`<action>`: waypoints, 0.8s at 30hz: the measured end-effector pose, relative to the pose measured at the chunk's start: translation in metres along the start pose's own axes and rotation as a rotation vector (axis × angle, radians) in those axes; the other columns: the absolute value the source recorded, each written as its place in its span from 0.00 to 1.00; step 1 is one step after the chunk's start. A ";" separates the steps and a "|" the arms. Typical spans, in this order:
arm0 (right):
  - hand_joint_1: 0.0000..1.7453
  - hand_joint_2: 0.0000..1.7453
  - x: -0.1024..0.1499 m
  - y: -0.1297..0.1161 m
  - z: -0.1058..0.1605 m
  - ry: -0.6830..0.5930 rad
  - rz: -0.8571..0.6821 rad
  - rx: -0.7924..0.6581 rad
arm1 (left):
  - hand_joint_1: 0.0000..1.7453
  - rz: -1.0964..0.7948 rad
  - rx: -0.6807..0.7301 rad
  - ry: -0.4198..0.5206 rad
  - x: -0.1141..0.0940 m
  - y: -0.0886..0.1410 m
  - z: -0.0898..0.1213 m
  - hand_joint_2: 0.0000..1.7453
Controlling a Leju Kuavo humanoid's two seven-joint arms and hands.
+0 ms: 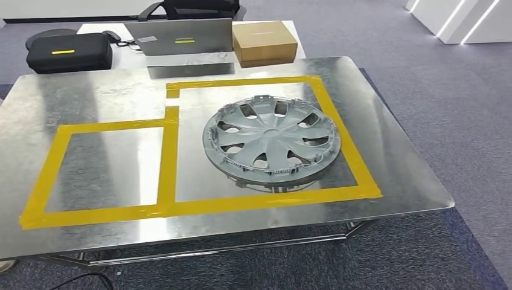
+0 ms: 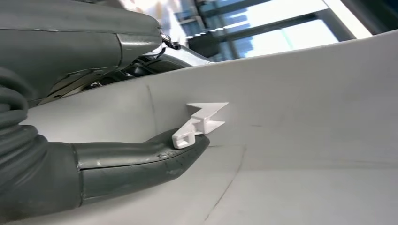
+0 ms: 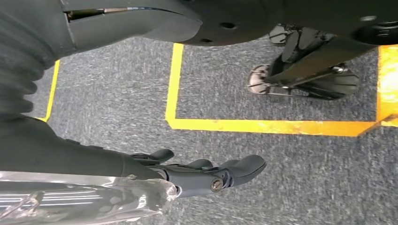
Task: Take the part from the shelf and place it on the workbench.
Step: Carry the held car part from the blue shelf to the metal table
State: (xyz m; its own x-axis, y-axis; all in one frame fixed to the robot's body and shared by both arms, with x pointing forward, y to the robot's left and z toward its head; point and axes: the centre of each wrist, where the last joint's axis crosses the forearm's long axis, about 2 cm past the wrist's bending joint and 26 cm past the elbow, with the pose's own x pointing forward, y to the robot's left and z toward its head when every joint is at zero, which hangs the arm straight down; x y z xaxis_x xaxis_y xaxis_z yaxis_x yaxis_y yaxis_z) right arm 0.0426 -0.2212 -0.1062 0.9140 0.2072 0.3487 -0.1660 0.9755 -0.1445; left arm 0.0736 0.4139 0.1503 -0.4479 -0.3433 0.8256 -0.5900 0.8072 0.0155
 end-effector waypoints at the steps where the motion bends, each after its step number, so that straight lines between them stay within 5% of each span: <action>1: 0.00 1.00 0.001 0.000 0.000 -0.001 0.001 0.000 | 1.00 -0.003 0.015 0.015 -0.001 0.001 -0.001 1.00; 8: 0.00 1.00 0.002 -0.001 -0.001 -0.006 0.014 0.001 | 1.00 -0.076 0.108 0.048 -0.012 0.021 -0.014 1.00; 24: 0.00 1.00 0.003 -0.004 -0.002 -0.015 0.037 0.016 | 1.00 -0.184 0.037 0.018 -0.044 0.056 -0.048 1.00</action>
State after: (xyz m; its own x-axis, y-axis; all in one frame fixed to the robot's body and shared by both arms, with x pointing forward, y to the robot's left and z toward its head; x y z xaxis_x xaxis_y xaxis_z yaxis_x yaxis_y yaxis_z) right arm 0.0470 -0.2240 -0.1061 0.9016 0.2441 0.3572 -0.2056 0.9682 -0.1427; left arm 0.0924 0.4969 0.1420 -0.3178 -0.4748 0.8207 -0.6856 0.7130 0.1469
